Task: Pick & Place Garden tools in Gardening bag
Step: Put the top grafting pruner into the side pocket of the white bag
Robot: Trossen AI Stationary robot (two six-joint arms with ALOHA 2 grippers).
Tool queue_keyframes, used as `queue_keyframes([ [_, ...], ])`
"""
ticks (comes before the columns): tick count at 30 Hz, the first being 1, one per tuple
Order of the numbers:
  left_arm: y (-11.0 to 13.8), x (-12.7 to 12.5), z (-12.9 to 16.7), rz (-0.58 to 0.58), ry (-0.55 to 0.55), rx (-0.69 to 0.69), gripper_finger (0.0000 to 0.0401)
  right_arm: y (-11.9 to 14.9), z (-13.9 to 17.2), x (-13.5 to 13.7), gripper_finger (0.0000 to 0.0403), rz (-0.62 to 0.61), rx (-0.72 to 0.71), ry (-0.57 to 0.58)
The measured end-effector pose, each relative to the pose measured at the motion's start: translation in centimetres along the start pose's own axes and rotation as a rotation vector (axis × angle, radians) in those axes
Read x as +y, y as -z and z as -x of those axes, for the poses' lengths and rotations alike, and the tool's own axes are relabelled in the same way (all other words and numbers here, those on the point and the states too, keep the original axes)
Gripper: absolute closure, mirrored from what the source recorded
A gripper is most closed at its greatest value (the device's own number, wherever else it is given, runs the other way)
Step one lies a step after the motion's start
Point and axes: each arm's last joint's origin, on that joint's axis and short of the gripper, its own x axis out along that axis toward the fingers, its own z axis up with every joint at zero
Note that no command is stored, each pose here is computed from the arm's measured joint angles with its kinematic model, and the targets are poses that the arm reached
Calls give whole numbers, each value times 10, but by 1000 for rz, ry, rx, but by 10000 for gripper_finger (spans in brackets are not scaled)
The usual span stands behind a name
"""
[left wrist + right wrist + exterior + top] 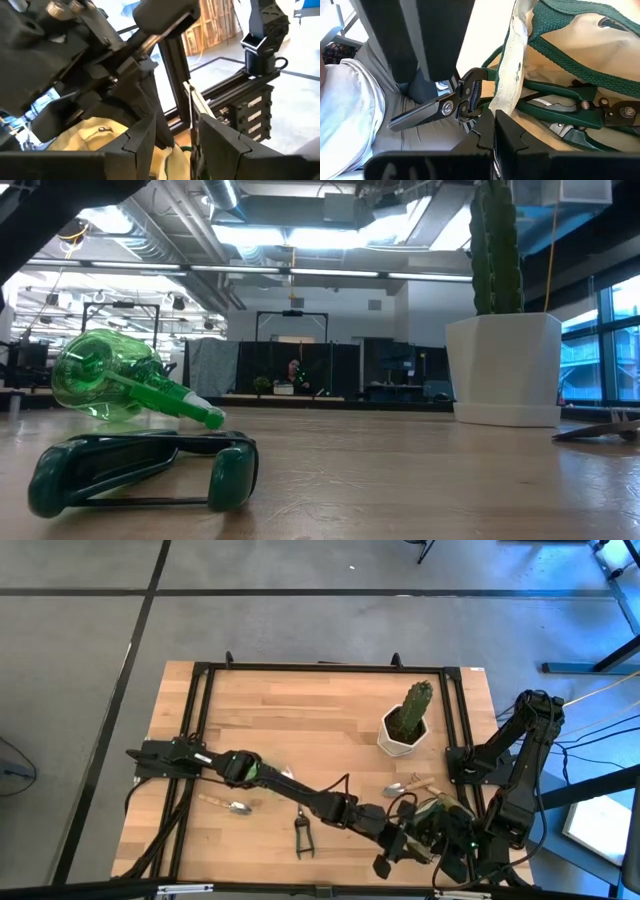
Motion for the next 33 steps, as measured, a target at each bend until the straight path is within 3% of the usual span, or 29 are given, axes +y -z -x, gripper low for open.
queue_keyframes([
  [17, 28, -6, -9, 57, 22, 12, 257, 0, 0, -1, 403, 2, -7, 12],
  [29, 25, -4, -12, 58, 60, -4, 259, -4, -1, -1, 403, -2, -34, 18],
  [33, 25, -3, -12, 66, 60, -3, 281, -4, -1, -2, 403, -1, -35, 21],
])
